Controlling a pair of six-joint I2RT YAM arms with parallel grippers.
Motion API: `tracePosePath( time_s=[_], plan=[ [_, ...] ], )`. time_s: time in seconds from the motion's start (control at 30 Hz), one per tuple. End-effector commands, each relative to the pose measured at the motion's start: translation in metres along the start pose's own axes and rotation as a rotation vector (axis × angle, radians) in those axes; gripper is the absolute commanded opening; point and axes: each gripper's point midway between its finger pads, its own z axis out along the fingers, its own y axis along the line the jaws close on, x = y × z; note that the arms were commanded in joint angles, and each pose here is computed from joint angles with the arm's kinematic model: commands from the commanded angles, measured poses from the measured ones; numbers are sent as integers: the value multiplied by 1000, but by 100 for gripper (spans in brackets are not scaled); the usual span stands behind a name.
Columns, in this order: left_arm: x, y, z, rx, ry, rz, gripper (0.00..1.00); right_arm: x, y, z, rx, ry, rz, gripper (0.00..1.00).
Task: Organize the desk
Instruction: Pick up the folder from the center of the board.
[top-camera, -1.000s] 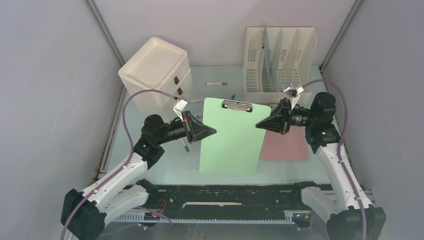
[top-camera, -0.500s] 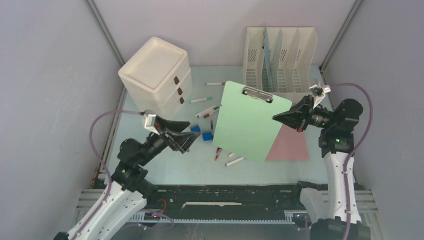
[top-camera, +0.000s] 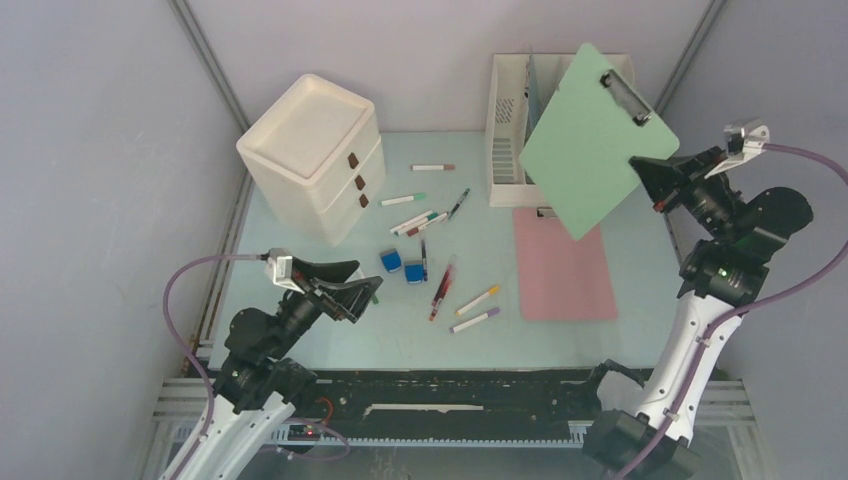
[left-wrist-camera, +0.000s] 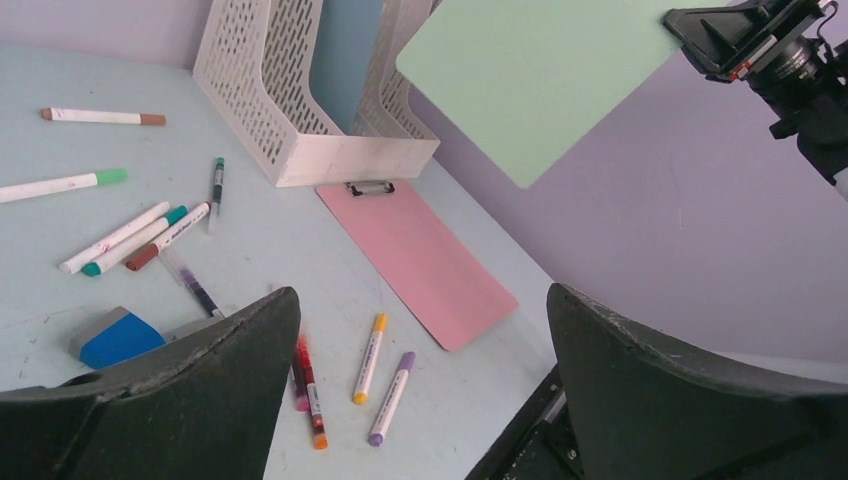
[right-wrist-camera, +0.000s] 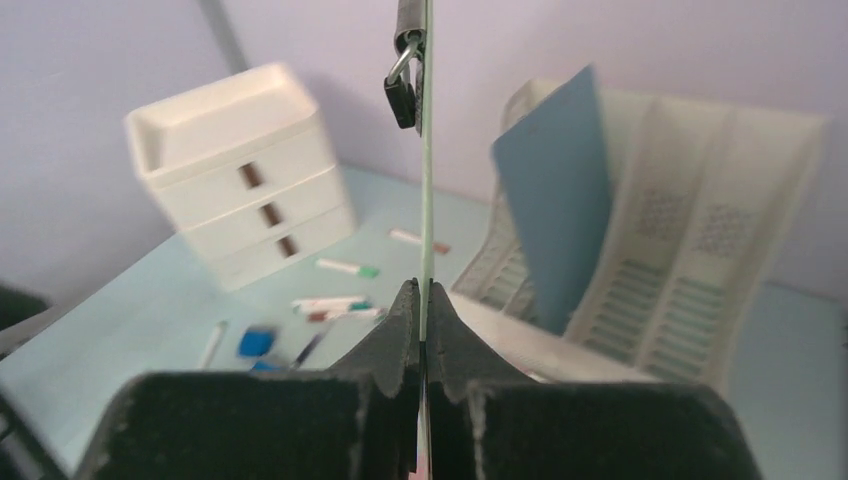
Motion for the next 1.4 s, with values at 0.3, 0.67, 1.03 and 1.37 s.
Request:
tracePosePath(
  time_s=[0.3,0.67,1.03,1.37],
  plan=[
    [-5,6,-3,-28,-34,19,100,-58,-83,35,413,-128,-255,0],
    [-5,5,-4,-22,-35,15,100,-59,-106,79,513,-129,-301,0],
    [-1,6,0,-25,-11,12,100,-53,-112,88,465,-105,-319,0],
    [8,8,5,-22,31,1,100,-60,-140,132,397,-116,-264,0]
  ],
)
